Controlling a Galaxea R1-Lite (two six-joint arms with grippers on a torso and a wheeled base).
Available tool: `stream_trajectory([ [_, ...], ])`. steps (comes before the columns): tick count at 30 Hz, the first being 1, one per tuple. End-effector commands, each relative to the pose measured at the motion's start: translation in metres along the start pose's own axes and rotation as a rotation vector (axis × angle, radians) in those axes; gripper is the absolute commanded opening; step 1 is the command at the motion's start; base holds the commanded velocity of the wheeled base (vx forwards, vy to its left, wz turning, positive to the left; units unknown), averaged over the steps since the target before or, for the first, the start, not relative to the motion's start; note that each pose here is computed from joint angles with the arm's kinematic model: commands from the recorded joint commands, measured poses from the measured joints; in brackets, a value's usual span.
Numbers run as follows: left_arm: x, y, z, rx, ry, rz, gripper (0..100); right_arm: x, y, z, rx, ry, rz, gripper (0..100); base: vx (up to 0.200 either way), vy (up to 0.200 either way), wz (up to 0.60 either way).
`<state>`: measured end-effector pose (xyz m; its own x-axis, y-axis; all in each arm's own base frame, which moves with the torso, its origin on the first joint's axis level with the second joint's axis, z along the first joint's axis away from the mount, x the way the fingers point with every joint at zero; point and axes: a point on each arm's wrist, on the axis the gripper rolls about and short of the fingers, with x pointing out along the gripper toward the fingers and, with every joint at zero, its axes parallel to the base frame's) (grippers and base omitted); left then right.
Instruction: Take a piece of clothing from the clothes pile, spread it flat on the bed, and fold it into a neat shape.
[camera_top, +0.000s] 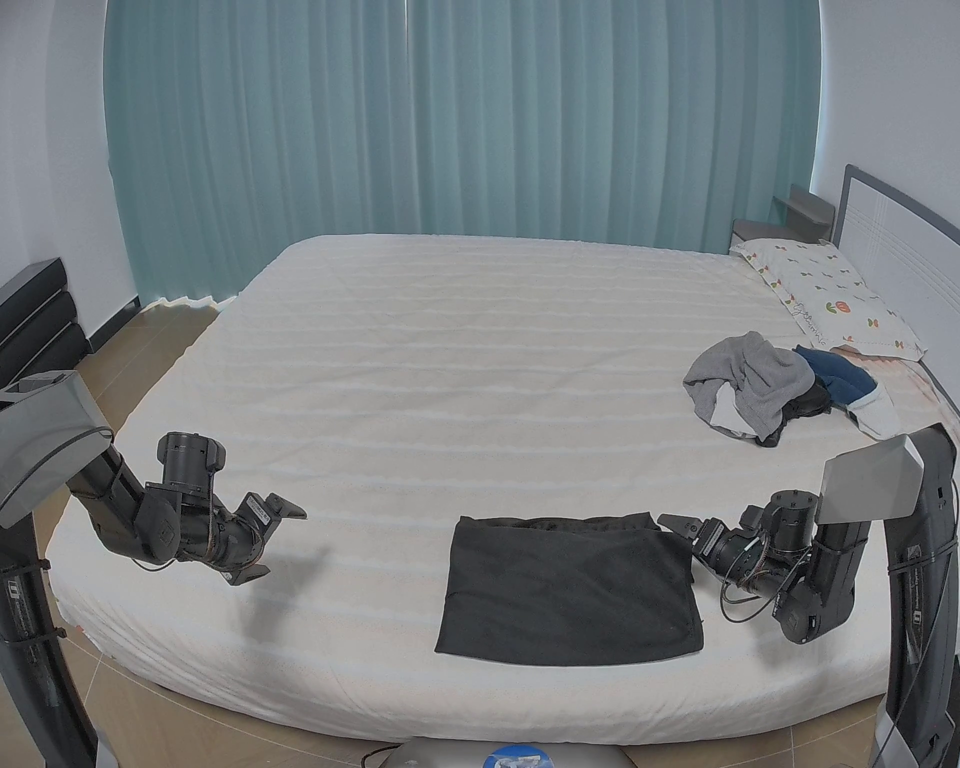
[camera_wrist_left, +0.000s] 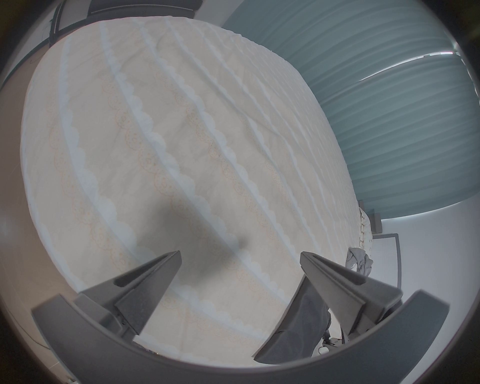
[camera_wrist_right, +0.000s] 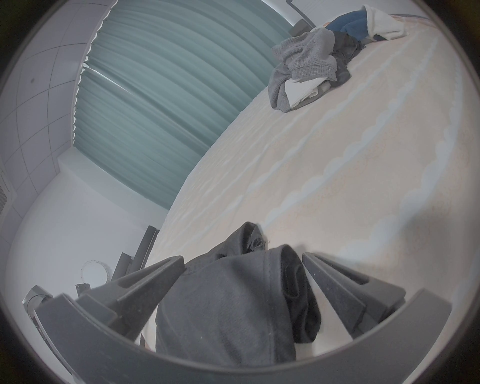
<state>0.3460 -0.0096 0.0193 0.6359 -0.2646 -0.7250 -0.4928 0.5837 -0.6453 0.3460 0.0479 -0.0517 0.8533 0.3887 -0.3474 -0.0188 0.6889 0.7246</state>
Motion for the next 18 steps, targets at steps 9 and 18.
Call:
stream_trajectory([
  [9,0.0004,0.0003,-0.0001,-0.001,0.001,0.001,100,0.0101,-0.0056,-0.0008,-0.001,-0.010,0.004,0,0.000,0.000,0.00],
  [18,0.0008,0.0003,0.0001,-0.001,0.001,0.001,100,0.0102,-0.0083,0.0053,0.029,-0.062,-0.023,0,0.000,0.000,0.00],
])
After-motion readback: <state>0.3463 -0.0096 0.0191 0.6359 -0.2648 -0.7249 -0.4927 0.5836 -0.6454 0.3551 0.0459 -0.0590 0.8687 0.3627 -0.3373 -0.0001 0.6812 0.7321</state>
